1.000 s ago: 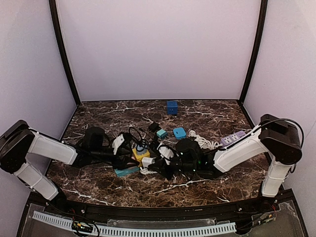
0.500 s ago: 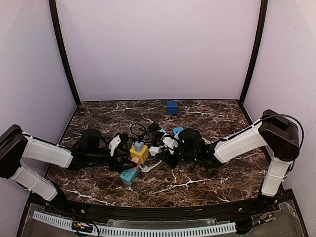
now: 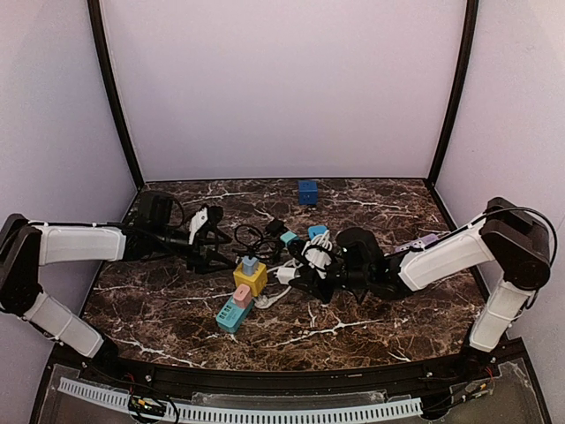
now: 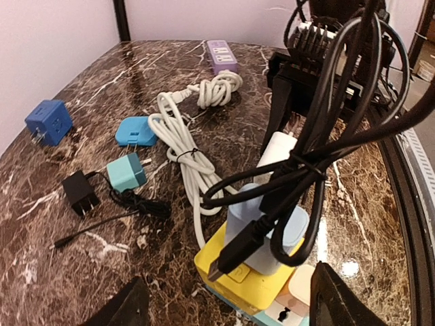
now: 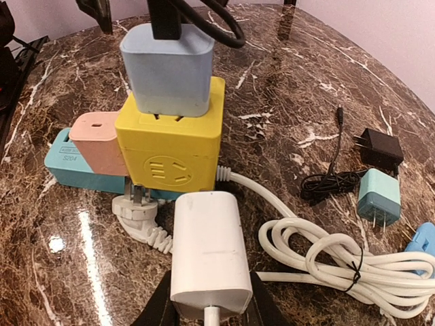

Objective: Insert the plug
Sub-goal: Adjust the socket at the center of the board, then insert the plug into the socket.

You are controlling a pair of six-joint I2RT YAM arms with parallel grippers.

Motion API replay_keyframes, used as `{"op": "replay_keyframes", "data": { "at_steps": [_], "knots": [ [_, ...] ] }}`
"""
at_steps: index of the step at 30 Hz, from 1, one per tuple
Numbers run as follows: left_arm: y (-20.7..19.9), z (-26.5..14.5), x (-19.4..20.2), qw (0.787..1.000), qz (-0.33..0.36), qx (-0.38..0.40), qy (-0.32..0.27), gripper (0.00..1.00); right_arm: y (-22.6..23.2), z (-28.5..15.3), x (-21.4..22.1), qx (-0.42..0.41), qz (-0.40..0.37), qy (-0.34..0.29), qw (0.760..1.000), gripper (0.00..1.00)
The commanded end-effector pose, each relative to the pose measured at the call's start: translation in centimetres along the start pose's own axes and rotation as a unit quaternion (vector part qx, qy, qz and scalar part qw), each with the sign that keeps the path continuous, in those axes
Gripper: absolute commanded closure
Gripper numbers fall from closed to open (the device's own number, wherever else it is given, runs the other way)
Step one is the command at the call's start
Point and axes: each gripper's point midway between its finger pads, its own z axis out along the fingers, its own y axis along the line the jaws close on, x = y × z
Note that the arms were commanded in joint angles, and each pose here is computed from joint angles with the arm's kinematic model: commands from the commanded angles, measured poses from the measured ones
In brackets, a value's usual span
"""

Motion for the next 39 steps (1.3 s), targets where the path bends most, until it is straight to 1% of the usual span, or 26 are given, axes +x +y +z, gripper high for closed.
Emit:
{"op": "replay_keyframes", "data": {
  "at_steps": [1,4,5,6,7,8,9,11,12,16,25,31,32,33,34,35,36,38,39],
  "knots": [
    [-1.3,1.0,1.3,0.994,0.080,0.072,0.002,0.30,1.2,-0.9,-1.7,-0.036,-0.007,-0.033,0.999,1.00],
    [-0.3,1.6,1.0,0.988,0.124,0.093,-0.010,0.29,1.2,-1.2,-1.8,-0.034,0.005,-0.038,0.999,1.00],
    [-0.7,1.6,1.6,0.987,0.120,0.109,-0.002,0.29,1.2,-1.3,-1.9,-0.034,0.006,-0.041,0.999,1.00],
    [-0.4,1.8,1.3,0.981,0.152,0.121,-0.009,0.29,1.3,-1.3,-1.9,-0.035,0.007,-0.042,0.998,1.00],
    [-1.0,1.7,2.0,0.980,0.141,0.140,0.004,0.29,1.2,-1.4,-1.9,-0.034,0.007,-0.043,0.998,1.00],
    [-0.8,2.0,1.6,0.974,0.167,0.150,-0.002,0.28,1.2,-1.4,-2.0,-0.034,0.008,-0.043,0.998,1.00],
    [-1.0,2.0,1.9,0.974,0.159,0.162,0.003,0.28,1.3,-1.4,-2.1,-0.034,0.007,-0.044,0.998,1.00],
    [-0.4,2.6,1.6,0.973,0.162,0.166,-0.004,0.28,1.2,-1.2,-2.2,-0.034,0.007,-0.045,0.998,1.00],
    [0.0,2.9,1.5,0.974,0.152,0.166,-0.006,0.28,1.2,-1.1,-2.4,-0.035,0.006,-0.047,0.998,1.00],
    [0.5,3.9,2.0,0.973,0.157,0.170,-0.011,0.27,1.5,-0.6,-2.7,-0.051,0.016,-0.050,0.997,1.00],
    [-1.0,4.6,2.7,0.970,0.139,0.201,-0.006,0.27,1.9,-0.3,-2.9,-0.065,0.028,-0.056,0.996,1.00],
    [-2.2,3.8,3.8,0.968,0.122,0.219,0.021,0.27,2.0,-0.7,-2.9,-0.063,0.021,-0.055,0.996,1.00],
    [-2.0,4.0,3.9,0.968,0.125,0.214,0.020,0.27,1.9,-0.7,-3.0,-0.064,0.020,-0.056,0.996,1.00],
    [-1.7,4.1,3.9,0.972,0.111,0.207,0.025,0.28,1.9,-0.7,-3.0,-0.063,0.019,-0.056,0.996,1.00],
    [-1.1,4.5,3.7,0.973,0.122,0.193,0.016,0.29,1.9,-0.6,-3.1,-0.064,0.019,-0.057,0.996,1.00],
    [-0.7,4.8,3.6,0.977,0.108,0.184,0.018,0.32,1.9,-0.6,-3.1,-0.064,0.019,-0.057,0.996,1.00],
    [-0.2,5.0,3.2,0.979,0.111,0.174,0.010,0.34,1.9,-0.6,-3.1,-0.064,0.019,-0.058,0.996,1.00],
    [0.1,5.3,3.1,0.979,0.122,0.164,0.006,0.42,1.9,-0.5,-3.1,-0.063,0.020,-0.058,0.996,1.00],
    [0.2,5.4,3.2,0.979,0.124,0.162,0.005,0.43,1.9,-0.5,-3.1,-0.063,0.020,-0.058,0.996,1.00]
  ]
}}
